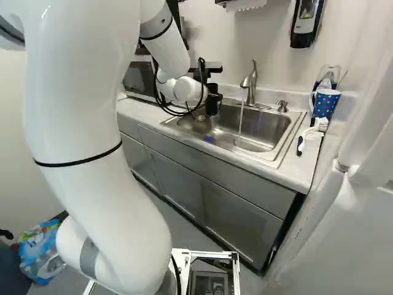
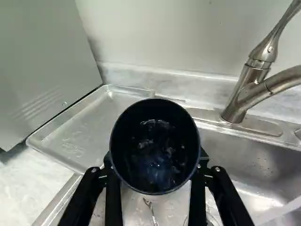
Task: Rinse the cup and place it in the tray
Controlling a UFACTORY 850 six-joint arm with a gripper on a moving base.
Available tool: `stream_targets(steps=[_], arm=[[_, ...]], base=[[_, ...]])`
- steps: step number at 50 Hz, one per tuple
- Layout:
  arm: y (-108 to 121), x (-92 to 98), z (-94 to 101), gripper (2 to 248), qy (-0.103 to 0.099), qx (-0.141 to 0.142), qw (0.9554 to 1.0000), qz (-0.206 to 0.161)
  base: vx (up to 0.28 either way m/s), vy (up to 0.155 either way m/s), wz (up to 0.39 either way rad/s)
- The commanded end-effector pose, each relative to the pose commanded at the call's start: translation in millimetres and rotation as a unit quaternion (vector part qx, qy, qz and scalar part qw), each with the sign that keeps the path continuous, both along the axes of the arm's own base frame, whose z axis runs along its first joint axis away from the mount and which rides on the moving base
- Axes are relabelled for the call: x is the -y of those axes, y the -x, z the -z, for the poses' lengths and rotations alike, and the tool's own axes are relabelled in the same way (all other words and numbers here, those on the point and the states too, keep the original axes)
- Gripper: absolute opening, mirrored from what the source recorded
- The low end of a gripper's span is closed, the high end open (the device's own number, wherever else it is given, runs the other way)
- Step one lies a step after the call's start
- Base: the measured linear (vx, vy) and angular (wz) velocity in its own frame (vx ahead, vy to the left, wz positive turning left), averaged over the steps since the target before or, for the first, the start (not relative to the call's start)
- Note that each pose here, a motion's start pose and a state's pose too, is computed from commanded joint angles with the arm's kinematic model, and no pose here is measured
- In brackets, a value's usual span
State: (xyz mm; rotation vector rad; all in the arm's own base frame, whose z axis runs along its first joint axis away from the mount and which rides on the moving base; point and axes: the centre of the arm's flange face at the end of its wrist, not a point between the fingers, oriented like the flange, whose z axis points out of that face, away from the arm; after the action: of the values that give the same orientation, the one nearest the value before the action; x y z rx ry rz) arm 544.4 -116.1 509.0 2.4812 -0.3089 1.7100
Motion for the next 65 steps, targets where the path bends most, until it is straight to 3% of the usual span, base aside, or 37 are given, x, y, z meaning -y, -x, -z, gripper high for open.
stream_targets(steps=[28, 65], arm=[[6.8, -1.6, -25.9, 125, -0.002, -0.005, 1.0000, -0.001], [13.9, -3.3, -64.4, 125, 0.002, 0.016, 0.9999, -0.001]], base=[[0.000, 0.000, 0.000], [0.000, 0.000, 0.000]])
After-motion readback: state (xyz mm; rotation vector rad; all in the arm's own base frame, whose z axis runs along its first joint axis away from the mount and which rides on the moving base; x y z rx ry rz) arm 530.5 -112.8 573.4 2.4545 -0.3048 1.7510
